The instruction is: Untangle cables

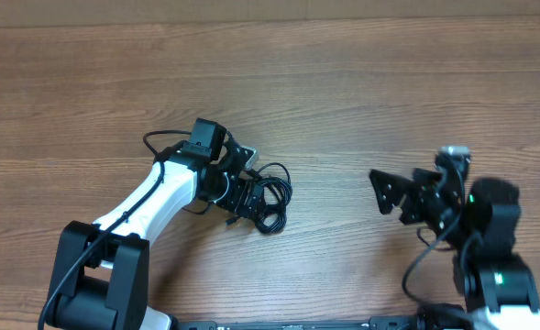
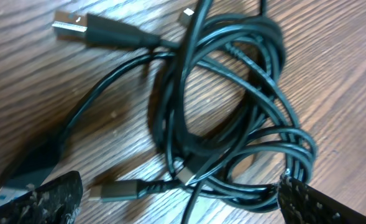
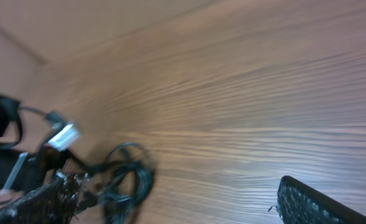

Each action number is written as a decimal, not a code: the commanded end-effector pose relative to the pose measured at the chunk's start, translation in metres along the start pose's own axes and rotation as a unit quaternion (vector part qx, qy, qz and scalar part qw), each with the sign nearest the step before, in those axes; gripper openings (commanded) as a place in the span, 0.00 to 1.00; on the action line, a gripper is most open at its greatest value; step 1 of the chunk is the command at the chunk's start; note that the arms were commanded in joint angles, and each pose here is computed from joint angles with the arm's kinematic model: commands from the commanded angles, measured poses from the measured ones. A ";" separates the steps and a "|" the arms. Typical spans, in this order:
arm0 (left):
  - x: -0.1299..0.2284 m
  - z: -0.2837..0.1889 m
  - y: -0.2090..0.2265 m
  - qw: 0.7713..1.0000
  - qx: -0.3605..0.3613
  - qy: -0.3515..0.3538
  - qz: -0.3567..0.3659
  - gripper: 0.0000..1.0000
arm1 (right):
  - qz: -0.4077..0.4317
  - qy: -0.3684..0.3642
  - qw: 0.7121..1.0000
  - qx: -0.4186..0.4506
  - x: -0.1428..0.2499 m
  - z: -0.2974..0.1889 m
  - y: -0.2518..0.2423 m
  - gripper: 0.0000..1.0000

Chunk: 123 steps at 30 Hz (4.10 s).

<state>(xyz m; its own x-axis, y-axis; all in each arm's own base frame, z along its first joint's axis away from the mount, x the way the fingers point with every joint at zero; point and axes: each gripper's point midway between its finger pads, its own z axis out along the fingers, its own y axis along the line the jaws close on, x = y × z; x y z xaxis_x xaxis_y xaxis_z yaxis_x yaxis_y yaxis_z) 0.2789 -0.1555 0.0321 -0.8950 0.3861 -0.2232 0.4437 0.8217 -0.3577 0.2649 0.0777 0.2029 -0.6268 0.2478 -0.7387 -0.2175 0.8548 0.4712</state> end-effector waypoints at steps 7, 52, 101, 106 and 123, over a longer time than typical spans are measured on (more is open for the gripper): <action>0.009 -0.011 -0.002 1.000 -0.001 0.018 -0.017 0.99 | 0.021 0.069 0.981 -0.180 0.001 0.026 0.047 1.00; -0.032 -0.100 0.000 0.972 -0.086 -0.167 -0.141 0.99 | 0.253 0.330 0.908 -0.041 0.143 0.115 0.065 0.93; -0.029 -0.100 0.006 0.971 -0.102 -0.163 -0.142 1.00 | 0.259 0.356 0.898 -0.010 0.208 0.154 0.103 0.65; -0.029 -0.100 0.006 0.972 -0.102 -0.163 -0.138 0.99 | 0.259 0.349 0.901 -0.012 0.205 0.156 0.104 0.40; -0.028 -0.100 0.007 0.971 -0.108 -0.161 -0.138 1.00 | 0.257 0.307 0.916 0.016 0.198 0.170 0.090 0.21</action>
<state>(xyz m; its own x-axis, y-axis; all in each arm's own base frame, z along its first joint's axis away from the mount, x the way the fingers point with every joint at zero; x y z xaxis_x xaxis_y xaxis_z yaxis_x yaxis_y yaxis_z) 0.2976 -0.1226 0.1180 -0.9145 0.0203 -0.4042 0.1383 0.9543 -0.2649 0.2408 0.2800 0.0199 -0.9514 0.3078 0.0093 0.2348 0.7054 0.6688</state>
